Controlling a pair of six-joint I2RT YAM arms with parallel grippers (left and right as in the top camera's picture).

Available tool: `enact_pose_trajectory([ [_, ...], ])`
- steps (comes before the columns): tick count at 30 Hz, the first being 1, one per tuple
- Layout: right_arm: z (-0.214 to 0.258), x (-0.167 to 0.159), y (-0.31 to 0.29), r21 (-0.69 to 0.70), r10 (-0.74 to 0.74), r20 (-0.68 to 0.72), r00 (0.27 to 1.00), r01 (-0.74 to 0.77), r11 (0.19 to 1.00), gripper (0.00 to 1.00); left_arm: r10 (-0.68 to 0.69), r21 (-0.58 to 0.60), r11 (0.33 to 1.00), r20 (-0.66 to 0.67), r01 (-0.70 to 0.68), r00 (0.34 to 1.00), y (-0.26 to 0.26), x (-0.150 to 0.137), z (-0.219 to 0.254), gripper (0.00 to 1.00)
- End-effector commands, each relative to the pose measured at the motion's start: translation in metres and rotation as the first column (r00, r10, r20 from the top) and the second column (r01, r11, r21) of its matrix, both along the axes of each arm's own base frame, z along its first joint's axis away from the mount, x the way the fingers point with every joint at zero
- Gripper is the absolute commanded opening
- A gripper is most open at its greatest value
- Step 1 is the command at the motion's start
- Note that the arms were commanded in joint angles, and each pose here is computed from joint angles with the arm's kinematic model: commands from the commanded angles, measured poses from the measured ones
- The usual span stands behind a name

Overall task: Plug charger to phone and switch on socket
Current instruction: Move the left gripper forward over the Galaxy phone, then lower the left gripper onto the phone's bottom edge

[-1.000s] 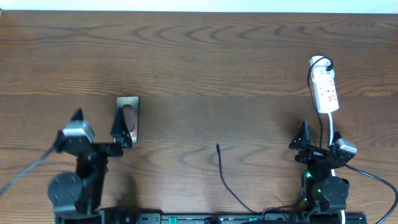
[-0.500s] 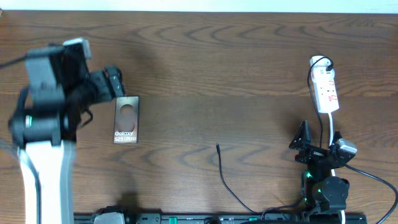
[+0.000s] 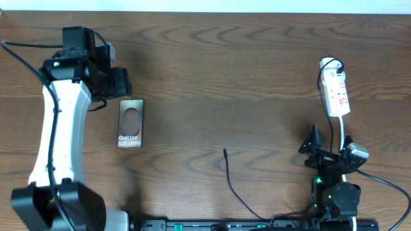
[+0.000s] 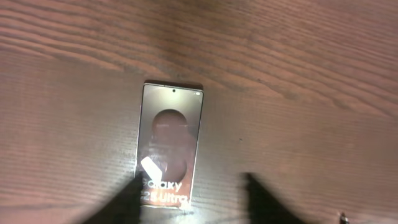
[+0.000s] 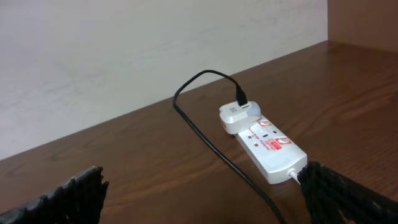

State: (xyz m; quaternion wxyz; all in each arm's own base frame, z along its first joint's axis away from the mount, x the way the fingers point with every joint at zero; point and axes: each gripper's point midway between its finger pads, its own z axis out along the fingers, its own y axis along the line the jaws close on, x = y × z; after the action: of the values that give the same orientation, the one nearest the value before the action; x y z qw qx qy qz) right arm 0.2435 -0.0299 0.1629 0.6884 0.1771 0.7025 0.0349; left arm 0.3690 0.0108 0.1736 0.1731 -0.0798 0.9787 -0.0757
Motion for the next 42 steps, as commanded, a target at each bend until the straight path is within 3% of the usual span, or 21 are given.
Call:
enact_pose_trajectory([
  [1, 0.000, -0.001, 0.000, -0.004, -0.006, 0.000, 1.000, 0.006, 1.000, 0.99, -0.017, 0.001, 1.000, 0.005, 0.017, 1.000, -0.001, 0.011, -0.004, 0.56],
  [2, 0.000, -0.001, 0.000, -0.004, -0.006, 0.000, 1.000, 0.006, 1.000, 0.99, -0.017, 0.000, 1.000, 0.005, 0.017, 1.000, -0.001, 0.013, -0.006, 0.82],
  [3, 0.000, -0.001, 0.000, -0.004, -0.006, 0.000, 1.000, 0.006, 1.000, 0.99, -0.017, 0.001, 1.000, 0.006, 0.017, 1.000, 0.000, 0.014, -0.007, 1.00],
  [14, 0.000, -0.001, 0.000, -0.004, -0.006, 0.000, 1.000, 0.006, 1.000, 0.99, -0.017, 0.003, 1.000, 0.015, 0.017, 1.000, 0.000, 0.017, -0.007, 1.00],
  [19, 0.000, -0.001, 0.000, -0.004, -0.006, 0.000, 1.000, 0.006, 1.000, 0.99, 0.025, 0.110, 0.994, -0.079, -0.017, 0.997, 0.019, -0.003, -0.016, 1.00],
  [26, 0.000, -0.001, 0.000, -0.004, -0.006, 0.000, 1.000, 0.006, 1.000, 0.99, 0.023, 0.097, 0.995, -0.217, -0.002, 0.976, 0.016, -0.037, -0.024, 1.00],
  [34, 0.000, -0.001, 0.000, -0.004, -0.006, 0.000, 1.000, 0.006, 1.000, 0.99, 0.008, 0.075, 0.997, -0.285, 0.014, 0.958, 0.007, -0.053, -0.033, 1.00],
  [42, 0.000, -0.001, 0.000, -0.004, -0.006, 0.001, 1.000, 0.006, 1.000, 0.99, -0.062, 0.084, 0.993, -0.215, 0.081, 0.975, -0.014, -0.035, -0.031, 1.00],
])
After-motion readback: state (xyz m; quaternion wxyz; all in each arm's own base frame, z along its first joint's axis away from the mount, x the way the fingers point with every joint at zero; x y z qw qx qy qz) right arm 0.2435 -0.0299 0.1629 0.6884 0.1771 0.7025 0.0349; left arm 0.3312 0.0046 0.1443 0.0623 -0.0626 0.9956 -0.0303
